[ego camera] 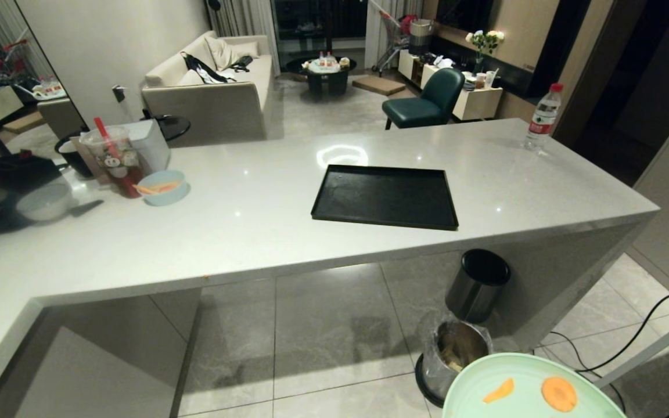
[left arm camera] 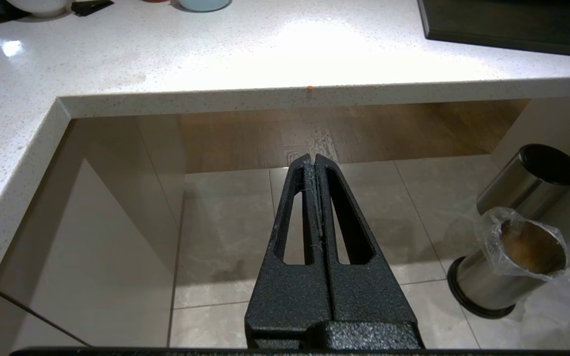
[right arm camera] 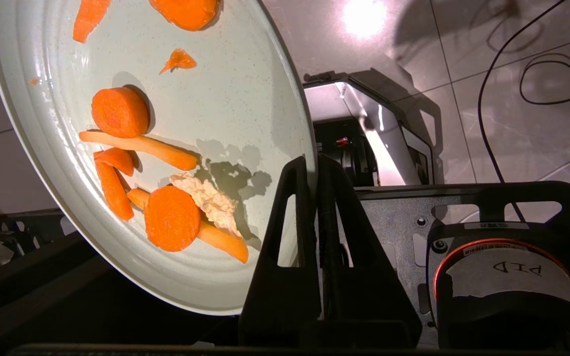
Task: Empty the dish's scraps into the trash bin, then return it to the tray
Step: Move the plate over the trash can
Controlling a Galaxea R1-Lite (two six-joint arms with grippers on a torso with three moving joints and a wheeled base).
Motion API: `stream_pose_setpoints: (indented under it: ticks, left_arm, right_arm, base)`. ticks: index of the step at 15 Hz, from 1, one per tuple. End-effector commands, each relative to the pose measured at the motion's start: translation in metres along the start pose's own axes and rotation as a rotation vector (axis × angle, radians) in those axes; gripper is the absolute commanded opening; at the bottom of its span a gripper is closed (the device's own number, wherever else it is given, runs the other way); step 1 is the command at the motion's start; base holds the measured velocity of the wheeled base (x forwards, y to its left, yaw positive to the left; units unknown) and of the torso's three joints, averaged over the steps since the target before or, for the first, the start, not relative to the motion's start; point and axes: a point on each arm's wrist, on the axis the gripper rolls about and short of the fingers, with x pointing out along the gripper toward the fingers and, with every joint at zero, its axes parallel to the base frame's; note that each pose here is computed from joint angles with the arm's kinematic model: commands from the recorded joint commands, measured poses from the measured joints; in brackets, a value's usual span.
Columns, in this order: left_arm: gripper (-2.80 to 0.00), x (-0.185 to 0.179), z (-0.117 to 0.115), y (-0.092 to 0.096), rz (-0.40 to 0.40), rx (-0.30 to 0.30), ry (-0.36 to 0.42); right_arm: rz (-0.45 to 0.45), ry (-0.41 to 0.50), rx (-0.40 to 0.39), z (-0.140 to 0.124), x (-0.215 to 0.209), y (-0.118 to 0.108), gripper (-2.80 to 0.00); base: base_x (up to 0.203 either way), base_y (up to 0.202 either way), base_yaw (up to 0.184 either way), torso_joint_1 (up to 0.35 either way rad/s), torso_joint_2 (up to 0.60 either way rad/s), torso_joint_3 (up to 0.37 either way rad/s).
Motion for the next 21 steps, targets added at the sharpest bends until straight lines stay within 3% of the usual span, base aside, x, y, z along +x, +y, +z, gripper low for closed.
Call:
stream_pose_setpoints:
  ticks: [1,21]
  left_arm:
    - [-2.8,0.0,0.0,0.0,0.002,-0.001,0.001]
    - [-2.8,0.0,0.0,0.0,0.0,-0.001,0.001]
  right_arm:
    - [-0.007,0.01,0.005,0.0,0.001,0.0,-2.8]
    - [-0.024,0.028,0.004,0.007,0.014,0.007,-2.8]
  base:
    - [0.0,0.0,0.0,0.0,0.0,0.0]
    - [0.0,0.0,0.0,0.0,0.0,0.0]
